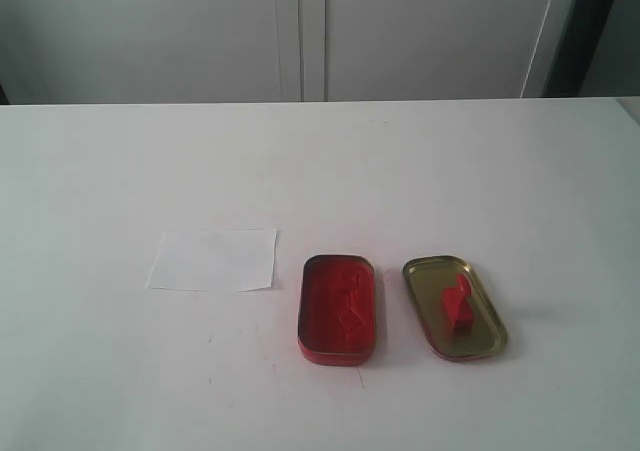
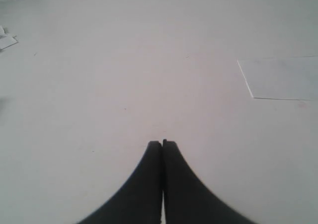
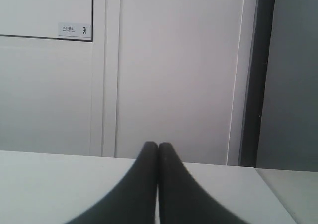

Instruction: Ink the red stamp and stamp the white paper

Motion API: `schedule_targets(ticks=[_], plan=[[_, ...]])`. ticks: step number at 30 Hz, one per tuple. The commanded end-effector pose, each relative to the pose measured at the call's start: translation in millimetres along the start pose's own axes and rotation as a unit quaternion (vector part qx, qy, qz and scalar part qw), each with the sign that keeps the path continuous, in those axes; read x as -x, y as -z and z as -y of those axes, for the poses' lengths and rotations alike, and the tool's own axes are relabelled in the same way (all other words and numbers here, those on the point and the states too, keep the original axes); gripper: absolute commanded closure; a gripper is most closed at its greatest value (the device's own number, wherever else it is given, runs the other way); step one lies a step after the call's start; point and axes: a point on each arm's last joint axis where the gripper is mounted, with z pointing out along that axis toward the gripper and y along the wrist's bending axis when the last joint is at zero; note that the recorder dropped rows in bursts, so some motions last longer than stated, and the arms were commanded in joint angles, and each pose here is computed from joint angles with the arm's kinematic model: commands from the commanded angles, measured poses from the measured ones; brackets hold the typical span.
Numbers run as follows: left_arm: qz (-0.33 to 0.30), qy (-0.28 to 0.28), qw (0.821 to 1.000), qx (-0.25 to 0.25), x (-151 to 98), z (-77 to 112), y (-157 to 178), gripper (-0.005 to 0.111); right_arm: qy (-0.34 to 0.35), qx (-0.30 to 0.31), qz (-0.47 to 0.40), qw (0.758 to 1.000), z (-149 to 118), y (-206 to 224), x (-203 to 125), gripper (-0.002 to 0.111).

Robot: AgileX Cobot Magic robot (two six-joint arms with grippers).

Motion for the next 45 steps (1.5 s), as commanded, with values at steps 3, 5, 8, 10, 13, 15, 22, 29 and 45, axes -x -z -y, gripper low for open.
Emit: schedule_targets(ticks=[3, 5, 8, 10, 13, 15, 22, 29, 45], plan=[[0.002, 0.002, 1.0, 0.0, -0.8, 0.0, -0.2, 0.107, 0.005, -0.001, 0.001, 1.0, 0.1, 0.5, -0.9, 0.108], [0.002, 0.002, 1.0, 0.0, -0.8, 0.0, -0.2, 0.107, 0.006, -0.002, -0.008, 1.0, 0.3, 0.3, 2.8, 0.108], [0.002, 0.002, 1.0, 0.0, -0.8, 0.0, -0.2, 0.107, 0.006, -0.004, -0.025, 1.0, 0.9, 0.6, 14.3, 0.108], [0.002, 0.002, 1.0, 0.0, -0.8, 0.0, -0.2, 0.107, 0.006, -0.005, -0.027, 1.0, 1.2, 1.2, 23.8, 0.108], [0.002, 0.002, 1.0, 0.0, -0.8, 0.0, -0.2, 0.107, 0.006, -0.006, -0.038, 0.999, 1.6, -1.8, 39.1, 0.108], [0.002, 0.002, 1.0, 0.0, -0.8, 0.0, -0.2, 0.107, 0.006, -0.007, -0.049, 0.999, 1.7, -7.2, 47.2, 0.108], [0.002, 0.002, 1.0, 0.0, -0.8, 0.0, -0.2, 0.107, 0.012, -0.004, -0.026, 1.0, 1.8, -33.0, 79.8, 0.108], [0.002, 0.002, 1.0, 0.0, -0.8, 0.0, -0.2, 0.107, 0.007, -0.005, -0.084, 0.996, 2.4, -59.8, 87.5, 0.108], [0.002, 0.002, 1.0, 0.0, -0.8, 0.0, -0.2, 0.107, -0.037, -0.032, -0.419, 0.907, 5.3, -144.9, 72.8, 0.108]])
